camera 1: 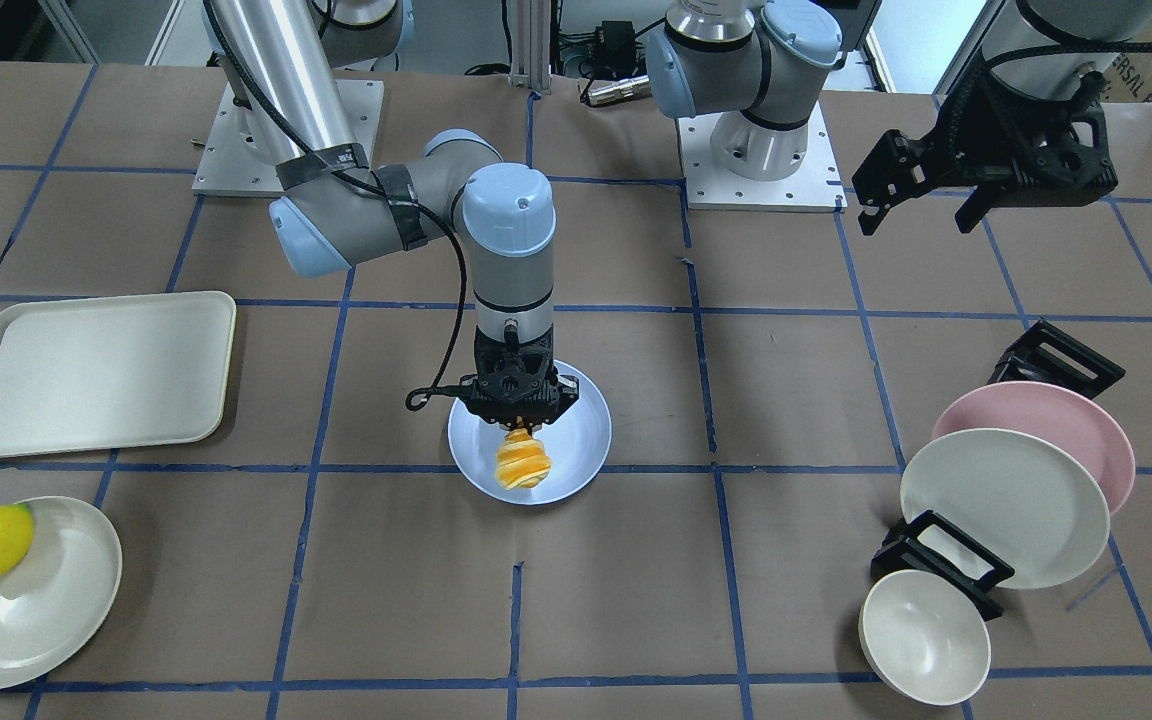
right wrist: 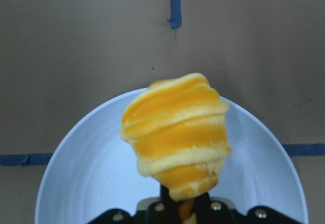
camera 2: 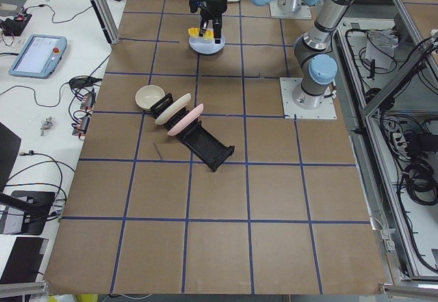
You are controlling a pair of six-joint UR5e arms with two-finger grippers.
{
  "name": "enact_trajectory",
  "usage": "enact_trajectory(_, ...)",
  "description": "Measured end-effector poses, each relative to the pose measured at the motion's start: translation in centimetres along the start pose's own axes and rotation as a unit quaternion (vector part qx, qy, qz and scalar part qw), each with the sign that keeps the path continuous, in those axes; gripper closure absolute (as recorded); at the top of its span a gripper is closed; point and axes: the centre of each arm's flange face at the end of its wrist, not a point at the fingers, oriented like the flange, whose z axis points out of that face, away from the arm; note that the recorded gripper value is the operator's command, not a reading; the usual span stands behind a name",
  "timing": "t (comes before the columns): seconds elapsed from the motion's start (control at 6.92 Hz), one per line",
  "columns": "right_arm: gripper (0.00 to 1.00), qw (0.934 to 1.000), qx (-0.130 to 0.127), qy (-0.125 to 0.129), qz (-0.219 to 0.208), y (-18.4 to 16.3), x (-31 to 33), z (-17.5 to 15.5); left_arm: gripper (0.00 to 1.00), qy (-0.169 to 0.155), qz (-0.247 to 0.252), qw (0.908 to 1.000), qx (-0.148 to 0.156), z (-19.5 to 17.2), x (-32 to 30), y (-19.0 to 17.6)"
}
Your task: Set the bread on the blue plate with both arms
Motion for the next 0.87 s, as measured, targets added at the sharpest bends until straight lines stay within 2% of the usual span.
enact_trajectory(0.14, 0.0, 1.0, -0.001, 0.0, 0.0, 0.0, 0.0, 0.0, 0.0, 0.01, -0.001, 0.9999, 0.004, -0.3, 0.1, 0.0)
enact_trajectory(0.43, 0.0, 1.0, -0.004, 0.0, 0.002, 0.0, 0.0, 0.0, 0.0, 0.06, -0.019, 0.9979, 0.013, -0.5, 1.2, -0.1)
enact_trajectory(0.72, 0.0, 1.0, -0.001, 0.0, 0.005, -0.1, 0.3, -0.7, 0.0, 0.07, -0.022, 0.9972, 0.014, -0.3, 1.5, 0.1)
enact_trajectory(0.87, 0.0, 1.0, -0.004, 0.002, 0.008, -0.7, 0.7, -2.3, 0.0, 0.069, -0.018, 0.9973, 0.013, -0.3, 1.8, 0.5)
